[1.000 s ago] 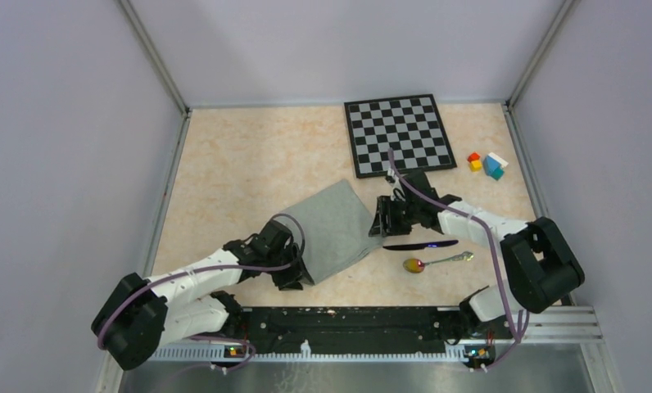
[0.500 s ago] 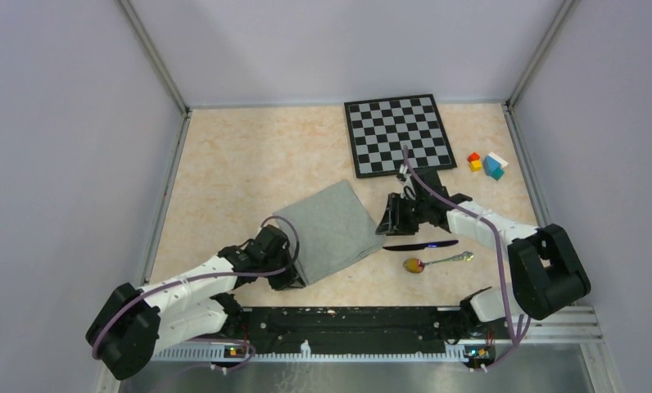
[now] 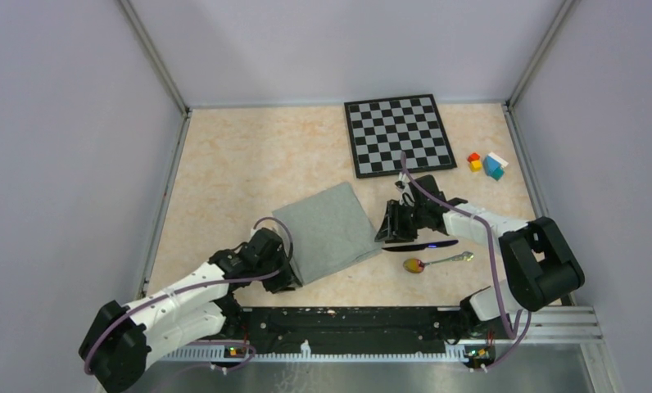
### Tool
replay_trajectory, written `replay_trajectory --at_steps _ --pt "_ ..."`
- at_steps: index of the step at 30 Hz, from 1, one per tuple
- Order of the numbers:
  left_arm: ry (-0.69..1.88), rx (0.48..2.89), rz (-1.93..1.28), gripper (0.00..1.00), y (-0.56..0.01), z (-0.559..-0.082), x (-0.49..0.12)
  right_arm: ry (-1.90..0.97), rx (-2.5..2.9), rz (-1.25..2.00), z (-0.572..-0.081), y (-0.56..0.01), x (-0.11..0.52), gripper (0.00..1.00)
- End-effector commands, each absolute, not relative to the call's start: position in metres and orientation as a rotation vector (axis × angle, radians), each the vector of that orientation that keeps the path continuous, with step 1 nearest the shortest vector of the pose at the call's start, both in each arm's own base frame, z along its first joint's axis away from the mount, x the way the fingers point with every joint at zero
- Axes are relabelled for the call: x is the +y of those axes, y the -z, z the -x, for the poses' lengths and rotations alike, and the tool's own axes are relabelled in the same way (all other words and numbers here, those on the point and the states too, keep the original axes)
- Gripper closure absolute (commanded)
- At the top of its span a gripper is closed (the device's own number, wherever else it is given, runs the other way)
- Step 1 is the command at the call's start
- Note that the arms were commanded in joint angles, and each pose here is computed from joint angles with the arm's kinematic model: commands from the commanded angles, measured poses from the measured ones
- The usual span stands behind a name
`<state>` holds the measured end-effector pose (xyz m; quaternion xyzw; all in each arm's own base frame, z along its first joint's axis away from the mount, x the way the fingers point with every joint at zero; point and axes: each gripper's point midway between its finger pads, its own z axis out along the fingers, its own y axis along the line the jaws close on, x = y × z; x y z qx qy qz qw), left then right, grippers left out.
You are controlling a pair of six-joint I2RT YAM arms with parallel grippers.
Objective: Fold the napkin into a case and place the utensils inside
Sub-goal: Smooth out the square-folded napkin at the center of the board.
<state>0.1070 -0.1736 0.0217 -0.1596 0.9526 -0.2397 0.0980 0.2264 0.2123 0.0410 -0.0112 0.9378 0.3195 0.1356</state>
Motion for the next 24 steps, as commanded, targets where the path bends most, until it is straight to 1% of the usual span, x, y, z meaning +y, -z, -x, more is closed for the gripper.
replay_trajectory --at_steps 1,6,11,15,24 --pt "0.814 2.783 0.452 0.67 -0.046 -0.109 -0.184 -0.95 2.672 0.041 -0.234 -0.047 0.216 0.59" --pt "0.924 2.721 0.448 0.65 -0.066 -0.119 -0.199 -0.951 2.669 0.048 -0.234 -0.047 0.216 0.6" --pt "0.966 2.744 0.46 0.68 -0.059 -0.119 -0.208 -0.95 2.669 0.057 -0.233 -0.046 0.215 0.6" --pt "0.916 2.761 0.47 0.7 -0.049 -0.12 -0.204 -0.944 2.67 0.059 -0.232 -0.046 0.214 0.61" --pt "0.837 2.794 0.487 0.61 -0.037 -0.118 -0.197 -0.944 2.669 0.063 -0.23 -0.046 0.213 0.61"
